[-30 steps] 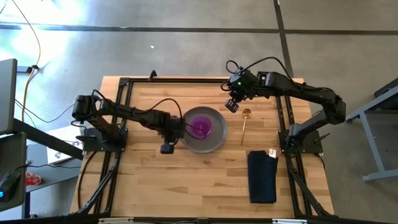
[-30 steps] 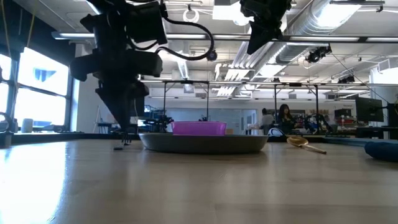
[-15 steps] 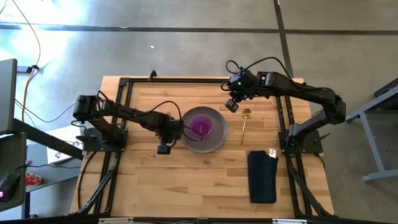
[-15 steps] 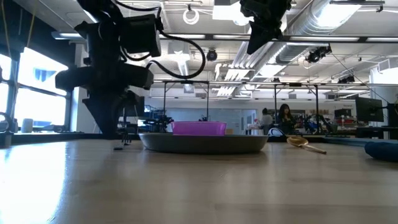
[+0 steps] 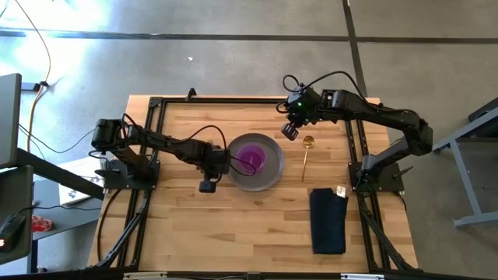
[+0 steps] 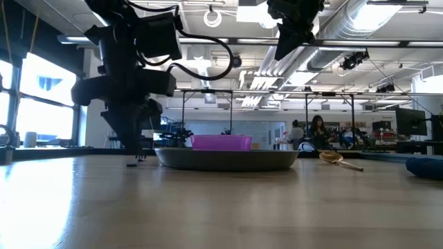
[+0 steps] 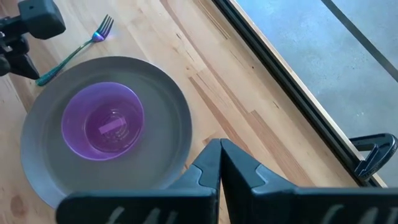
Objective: Set table place
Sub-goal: Put the fork to the left of the gray plate
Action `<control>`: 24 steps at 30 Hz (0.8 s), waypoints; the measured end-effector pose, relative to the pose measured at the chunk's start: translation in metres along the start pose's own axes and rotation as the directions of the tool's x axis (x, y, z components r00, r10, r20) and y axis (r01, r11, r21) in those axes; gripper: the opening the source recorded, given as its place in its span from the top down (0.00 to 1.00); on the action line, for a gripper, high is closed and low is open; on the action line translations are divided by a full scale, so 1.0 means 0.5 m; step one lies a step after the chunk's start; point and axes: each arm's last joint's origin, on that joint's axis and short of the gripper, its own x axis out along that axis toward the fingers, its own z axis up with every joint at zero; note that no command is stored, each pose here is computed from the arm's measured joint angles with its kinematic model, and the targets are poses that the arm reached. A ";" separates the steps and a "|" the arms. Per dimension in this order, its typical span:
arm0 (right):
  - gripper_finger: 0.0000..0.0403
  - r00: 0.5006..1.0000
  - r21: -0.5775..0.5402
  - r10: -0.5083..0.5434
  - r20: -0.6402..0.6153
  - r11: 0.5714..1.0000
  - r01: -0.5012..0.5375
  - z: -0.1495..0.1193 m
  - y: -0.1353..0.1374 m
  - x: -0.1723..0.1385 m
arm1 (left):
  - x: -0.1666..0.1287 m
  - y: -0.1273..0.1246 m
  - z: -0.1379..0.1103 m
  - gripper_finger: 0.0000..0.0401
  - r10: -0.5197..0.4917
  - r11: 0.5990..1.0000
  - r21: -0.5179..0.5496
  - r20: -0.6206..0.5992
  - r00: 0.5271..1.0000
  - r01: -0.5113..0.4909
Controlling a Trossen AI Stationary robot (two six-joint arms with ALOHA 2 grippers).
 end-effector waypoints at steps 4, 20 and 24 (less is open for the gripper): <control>1.00 1.000 0.000 0.000 0.000 1.000 0.000 0.000 0.000 0.000 | 0.000 0.001 0.000 1.00 0.009 1.000 0.004 -0.001 1.000 -0.009; 1.00 1.000 0.003 0.002 0.008 1.000 -0.002 0.002 0.000 0.000 | 0.021 -0.001 -0.015 1.00 0.004 1.000 -0.002 0.023 1.000 -0.004; 1.00 1.000 0.004 0.002 0.008 1.000 -0.002 0.002 0.000 0.000 | 0.020 -0.001 -0.010 1.00 0.007 1.000 -0.003 0.052 0.999 -0.006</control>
